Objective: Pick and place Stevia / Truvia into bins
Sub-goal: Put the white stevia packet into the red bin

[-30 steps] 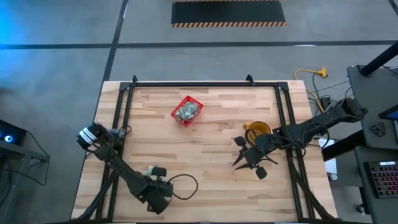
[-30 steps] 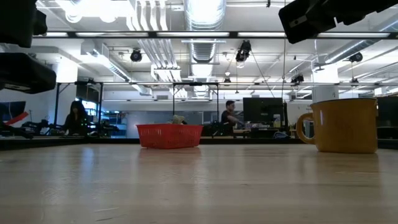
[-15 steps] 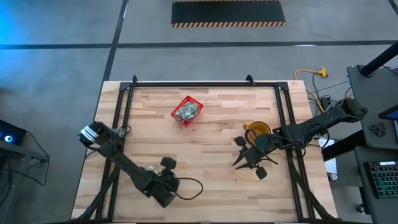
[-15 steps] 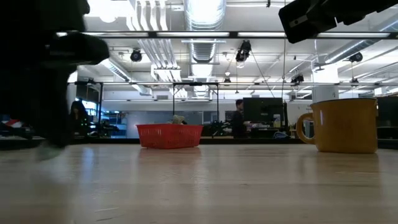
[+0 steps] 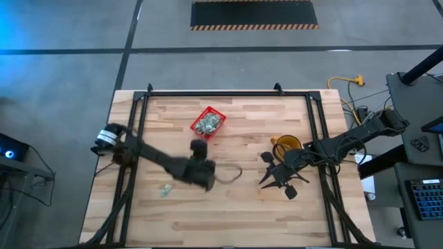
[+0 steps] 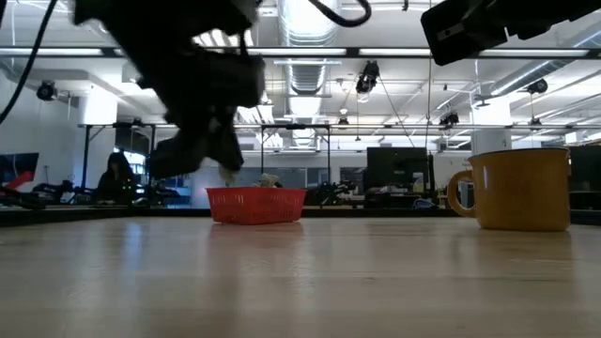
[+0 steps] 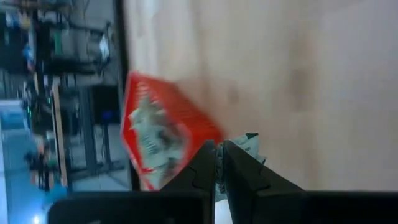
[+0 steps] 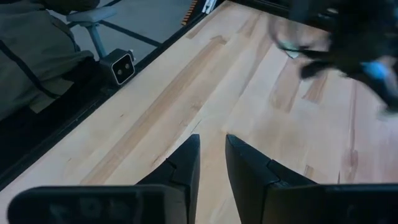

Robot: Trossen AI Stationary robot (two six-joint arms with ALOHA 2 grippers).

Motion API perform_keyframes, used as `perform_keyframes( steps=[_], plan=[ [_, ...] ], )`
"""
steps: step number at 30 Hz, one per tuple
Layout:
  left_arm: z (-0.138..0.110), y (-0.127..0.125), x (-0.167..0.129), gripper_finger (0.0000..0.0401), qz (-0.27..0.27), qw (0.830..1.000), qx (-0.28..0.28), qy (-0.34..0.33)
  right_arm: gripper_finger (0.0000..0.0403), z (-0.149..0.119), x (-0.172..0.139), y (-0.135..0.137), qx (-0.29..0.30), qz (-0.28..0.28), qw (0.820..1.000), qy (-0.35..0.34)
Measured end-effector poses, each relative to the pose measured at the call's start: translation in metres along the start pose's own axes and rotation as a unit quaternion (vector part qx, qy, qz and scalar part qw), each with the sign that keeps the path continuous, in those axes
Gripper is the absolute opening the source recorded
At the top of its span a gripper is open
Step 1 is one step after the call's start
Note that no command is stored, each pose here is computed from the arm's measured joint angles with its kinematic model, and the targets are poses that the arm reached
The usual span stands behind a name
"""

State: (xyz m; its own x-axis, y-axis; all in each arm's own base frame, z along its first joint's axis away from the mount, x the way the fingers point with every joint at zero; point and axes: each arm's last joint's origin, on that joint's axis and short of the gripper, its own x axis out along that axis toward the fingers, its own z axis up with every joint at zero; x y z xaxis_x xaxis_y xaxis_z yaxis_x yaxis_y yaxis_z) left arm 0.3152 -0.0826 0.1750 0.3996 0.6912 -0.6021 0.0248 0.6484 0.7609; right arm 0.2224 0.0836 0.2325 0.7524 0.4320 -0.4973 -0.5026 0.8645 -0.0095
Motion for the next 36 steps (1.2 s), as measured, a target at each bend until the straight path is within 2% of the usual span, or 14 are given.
perform_keyframes(
  steps=[5,9,11,15,17,22,29,36],
  plan=[
    [-0.006,0.049,0.026,0.0002,0.024,0.998,-0.048,0.027,0.0064,0.0,0.0,0.0,-0.001,0.0,1.0,0.0],
    [-0.013,0.084,0.038,0.0002,0.038,0.996,-0.079,0.02,0.0065,-0.001,0.001,0.0,0.003,0.0,1.0,-0.002],
    [-0.017,0.1,0.044,0.0002,0.022,0.995,-0.098,0.004,0.0064,-0.001,0.001,0.0,0.008,-0.001,1.0,-0.004],
    [-0.026,0.124,0.056,0.0002,-0.044,0.989,-0.129,-0.055,0.006,-0.001,0.001,0.0,0.018,-0.001,1.0,-0.005],
    [-0.033,0.13,0.063,0.0002,-0.057,0.987,-0.14,-0.057,0.0059,-0.001,0.001,0.0,0.024,-0.001,1.0,-0.004],
    [-0.049,0.142,0.079,0.0001,-0.048,0.986,-0.159,-0.029,0.0061,0.0,0.001,0.0,0.033,-0.002,0.999,-0.008],
    [-0.054,0.155,0.1,0.0001,-0.101,0.972,-0.2,-0.075,0.0057,-0.001,0.002,-0.001,0.033,-0.015,0.999,-0.015],
    [-0.057,0.153,0.117,0.0004,-0.108,0.97,-0.207,-0.064,0.0057,-0.002,0.002,-0.001,0.033,-0.016,0.999,-0.013]
  ],
)
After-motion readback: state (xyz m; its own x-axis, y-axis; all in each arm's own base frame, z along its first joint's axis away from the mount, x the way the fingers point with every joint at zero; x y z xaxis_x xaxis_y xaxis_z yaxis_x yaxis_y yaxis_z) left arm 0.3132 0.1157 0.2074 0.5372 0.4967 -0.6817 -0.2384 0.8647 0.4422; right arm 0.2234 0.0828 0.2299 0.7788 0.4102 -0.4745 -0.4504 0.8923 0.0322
